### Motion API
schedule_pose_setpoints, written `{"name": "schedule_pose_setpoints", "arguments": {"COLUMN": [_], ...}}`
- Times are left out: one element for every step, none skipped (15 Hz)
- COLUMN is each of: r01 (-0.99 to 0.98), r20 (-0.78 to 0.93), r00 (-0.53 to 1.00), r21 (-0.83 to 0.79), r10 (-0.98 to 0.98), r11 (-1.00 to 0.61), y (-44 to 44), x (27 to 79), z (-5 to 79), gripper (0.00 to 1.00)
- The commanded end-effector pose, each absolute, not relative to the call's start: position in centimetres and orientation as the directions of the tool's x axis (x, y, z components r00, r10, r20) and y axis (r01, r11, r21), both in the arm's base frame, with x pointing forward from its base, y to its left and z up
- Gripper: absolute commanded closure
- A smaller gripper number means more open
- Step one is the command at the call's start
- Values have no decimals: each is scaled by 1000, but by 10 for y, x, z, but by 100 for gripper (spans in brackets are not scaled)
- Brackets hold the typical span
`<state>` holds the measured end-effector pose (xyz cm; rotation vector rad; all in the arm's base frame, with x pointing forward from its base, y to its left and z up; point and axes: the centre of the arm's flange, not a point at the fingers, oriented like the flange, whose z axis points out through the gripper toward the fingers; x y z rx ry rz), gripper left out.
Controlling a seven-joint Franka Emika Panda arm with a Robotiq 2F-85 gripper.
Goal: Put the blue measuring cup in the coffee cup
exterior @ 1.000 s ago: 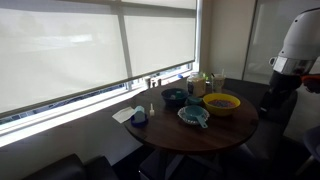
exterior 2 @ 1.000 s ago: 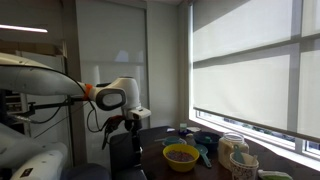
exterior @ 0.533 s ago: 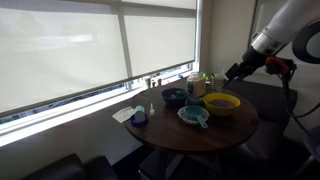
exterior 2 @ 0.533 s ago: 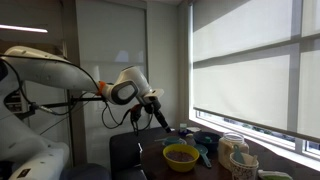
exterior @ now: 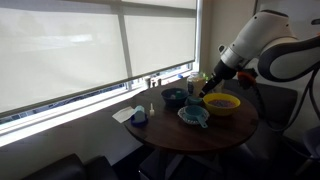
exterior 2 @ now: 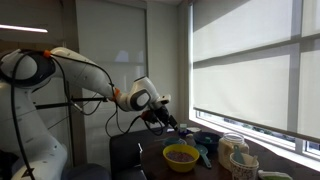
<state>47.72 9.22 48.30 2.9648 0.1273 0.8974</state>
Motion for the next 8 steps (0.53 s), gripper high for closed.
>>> {"name": "schedule_pose_setpoints", "arguments": {"r01": [144, 150, 155, 157, 158, 152, 139, 122], "r20": [521, 509, 497, 489, 483, 482, 484, 487], "r00": [841, 848, 854, 858, 862, 864, 865, 867], "r21": [42, 43, 42, 40, 35, 28, 19, 8], "r10": [145, 151, 155, 157, 155, 147, 131, 111], "r11": [-989, -988, -987, -987, -987, -988, -990, -992], "y": [95, 96, 96, 96, 96, 95, 95, 95], "x": [501, 504, 505, 509, 512, 516, 519, 524], "z": [457, 448, 442, 434, 429, 423, 418, 414], "gripper": [0, 0, 0, 0, 4, 23, 28, 31]}}
